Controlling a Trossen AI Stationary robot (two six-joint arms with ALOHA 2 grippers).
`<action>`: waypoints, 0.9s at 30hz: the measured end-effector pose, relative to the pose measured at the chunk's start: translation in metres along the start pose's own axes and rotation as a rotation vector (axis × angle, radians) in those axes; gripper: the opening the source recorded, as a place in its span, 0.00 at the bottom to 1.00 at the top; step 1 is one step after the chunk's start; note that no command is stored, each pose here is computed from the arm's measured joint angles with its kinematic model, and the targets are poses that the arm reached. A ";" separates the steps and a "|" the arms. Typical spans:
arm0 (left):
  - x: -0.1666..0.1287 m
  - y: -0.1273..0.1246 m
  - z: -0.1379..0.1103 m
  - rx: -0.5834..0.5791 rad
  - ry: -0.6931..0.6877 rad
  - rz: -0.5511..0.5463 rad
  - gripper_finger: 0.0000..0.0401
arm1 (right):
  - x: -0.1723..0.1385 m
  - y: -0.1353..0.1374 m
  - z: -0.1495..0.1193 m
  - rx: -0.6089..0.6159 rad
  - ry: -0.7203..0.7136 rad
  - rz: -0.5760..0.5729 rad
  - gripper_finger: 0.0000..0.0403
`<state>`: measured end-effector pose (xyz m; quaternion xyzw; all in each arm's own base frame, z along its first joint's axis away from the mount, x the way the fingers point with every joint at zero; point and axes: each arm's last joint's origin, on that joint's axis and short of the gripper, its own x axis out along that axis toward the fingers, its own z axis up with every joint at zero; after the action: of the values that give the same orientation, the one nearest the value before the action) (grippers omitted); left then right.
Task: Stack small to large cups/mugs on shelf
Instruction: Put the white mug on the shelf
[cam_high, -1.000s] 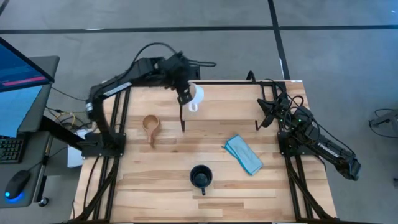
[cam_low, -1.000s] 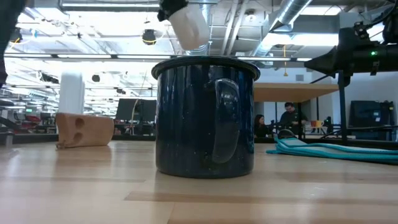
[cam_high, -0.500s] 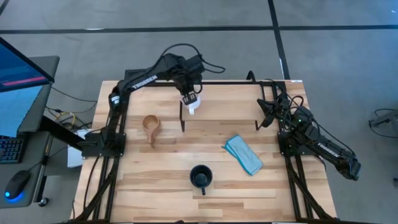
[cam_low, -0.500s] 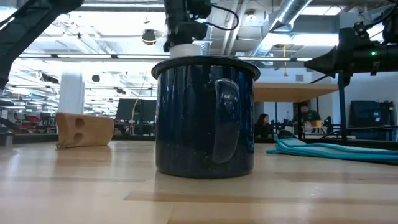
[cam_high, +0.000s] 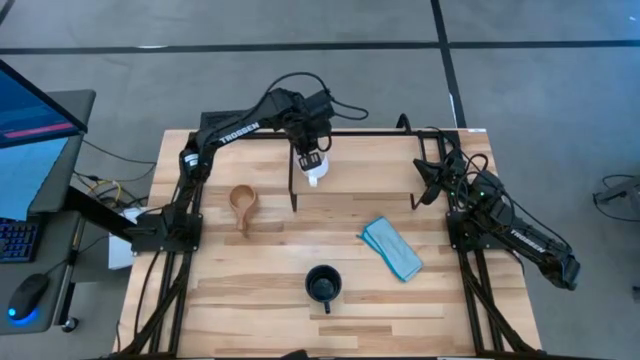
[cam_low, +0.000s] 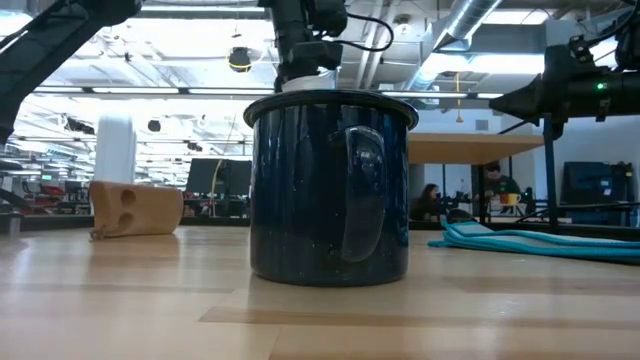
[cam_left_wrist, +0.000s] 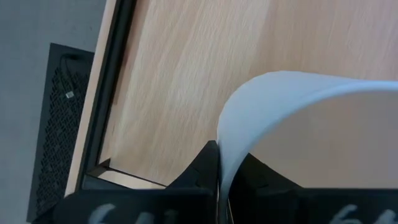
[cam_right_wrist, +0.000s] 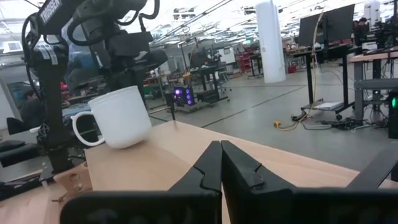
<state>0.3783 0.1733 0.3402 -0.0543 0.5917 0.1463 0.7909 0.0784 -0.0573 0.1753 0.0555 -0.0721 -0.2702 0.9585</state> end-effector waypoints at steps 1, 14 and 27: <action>0.000 0.000 0.000 -0.005 0.001 0.000 0.00 | 0.000 0.000 0.000 0.000 0.000 0.000 0.06; 0.001 0.000 0.000 0.011 0.001 0.003 0.03 | 0.000 0.000 0.000 0.000 0.000 0.000 0.06; 0.001 0.001 0.002 -0.008 -0.015 0.005 0.05 | 0.000 0.000 0.000 0.001 0.002 0.000 0.06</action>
<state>0.3804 0.1747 0.3394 -0.0548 0.5853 0.1513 0.7947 0.0784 -0.0573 0.1751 0.0560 -0.0714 -0.2701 0.9586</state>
